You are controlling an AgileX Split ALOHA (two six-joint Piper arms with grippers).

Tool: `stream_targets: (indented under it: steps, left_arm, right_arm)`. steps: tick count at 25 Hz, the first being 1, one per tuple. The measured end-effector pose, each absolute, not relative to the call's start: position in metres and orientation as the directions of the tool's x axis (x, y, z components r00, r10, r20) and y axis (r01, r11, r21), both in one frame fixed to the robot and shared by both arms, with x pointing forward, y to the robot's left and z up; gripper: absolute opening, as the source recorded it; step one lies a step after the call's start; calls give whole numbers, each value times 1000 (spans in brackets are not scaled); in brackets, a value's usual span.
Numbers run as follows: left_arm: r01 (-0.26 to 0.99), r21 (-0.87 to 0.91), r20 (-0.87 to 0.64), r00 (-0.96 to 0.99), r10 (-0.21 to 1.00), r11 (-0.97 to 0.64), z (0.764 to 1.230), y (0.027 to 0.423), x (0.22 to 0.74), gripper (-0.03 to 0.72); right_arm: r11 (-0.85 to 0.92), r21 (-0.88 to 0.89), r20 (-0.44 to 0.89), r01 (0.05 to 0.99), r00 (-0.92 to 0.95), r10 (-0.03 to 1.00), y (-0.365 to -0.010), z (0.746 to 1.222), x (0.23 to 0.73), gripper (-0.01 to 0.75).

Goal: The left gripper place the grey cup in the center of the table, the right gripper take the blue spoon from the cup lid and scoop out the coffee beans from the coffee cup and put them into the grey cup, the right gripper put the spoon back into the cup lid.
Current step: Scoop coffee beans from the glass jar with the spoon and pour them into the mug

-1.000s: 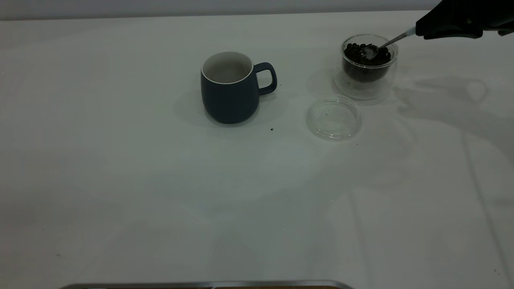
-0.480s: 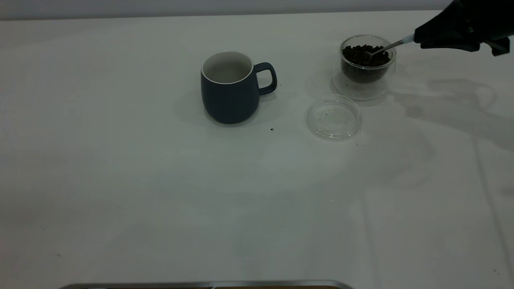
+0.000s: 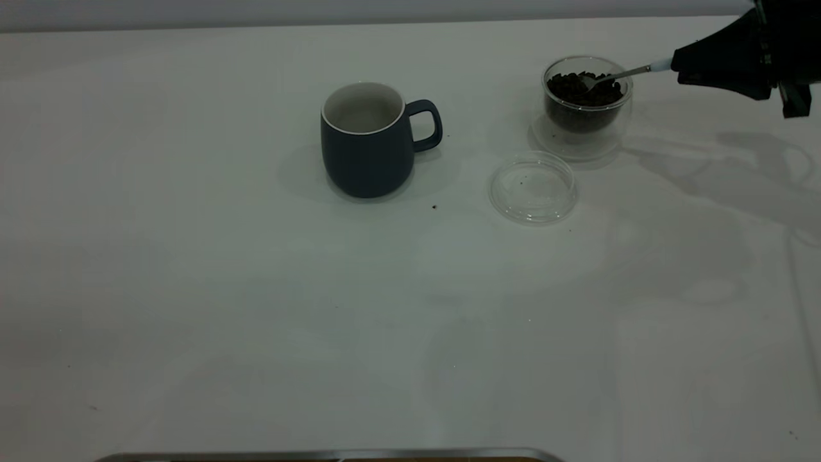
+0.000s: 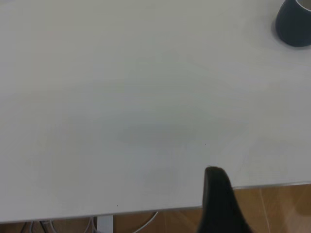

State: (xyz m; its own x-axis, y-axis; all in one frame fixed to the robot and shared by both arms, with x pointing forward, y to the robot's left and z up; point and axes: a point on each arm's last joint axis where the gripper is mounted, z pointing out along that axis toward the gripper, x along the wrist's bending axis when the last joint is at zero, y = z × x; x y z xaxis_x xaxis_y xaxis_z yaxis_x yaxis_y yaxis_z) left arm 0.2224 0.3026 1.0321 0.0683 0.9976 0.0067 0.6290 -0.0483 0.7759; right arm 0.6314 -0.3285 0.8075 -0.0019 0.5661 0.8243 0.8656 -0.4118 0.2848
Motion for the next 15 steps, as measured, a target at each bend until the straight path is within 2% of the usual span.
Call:
stream_targets:
  steps: [15]
  left_arm:
    - [629, 776, 6, 68, 998, -47, 1032, 303, 222, 517]
  right_arm:
    - [-471, 270, 875, 840, -11, 483, -343, 813, 630, 107]
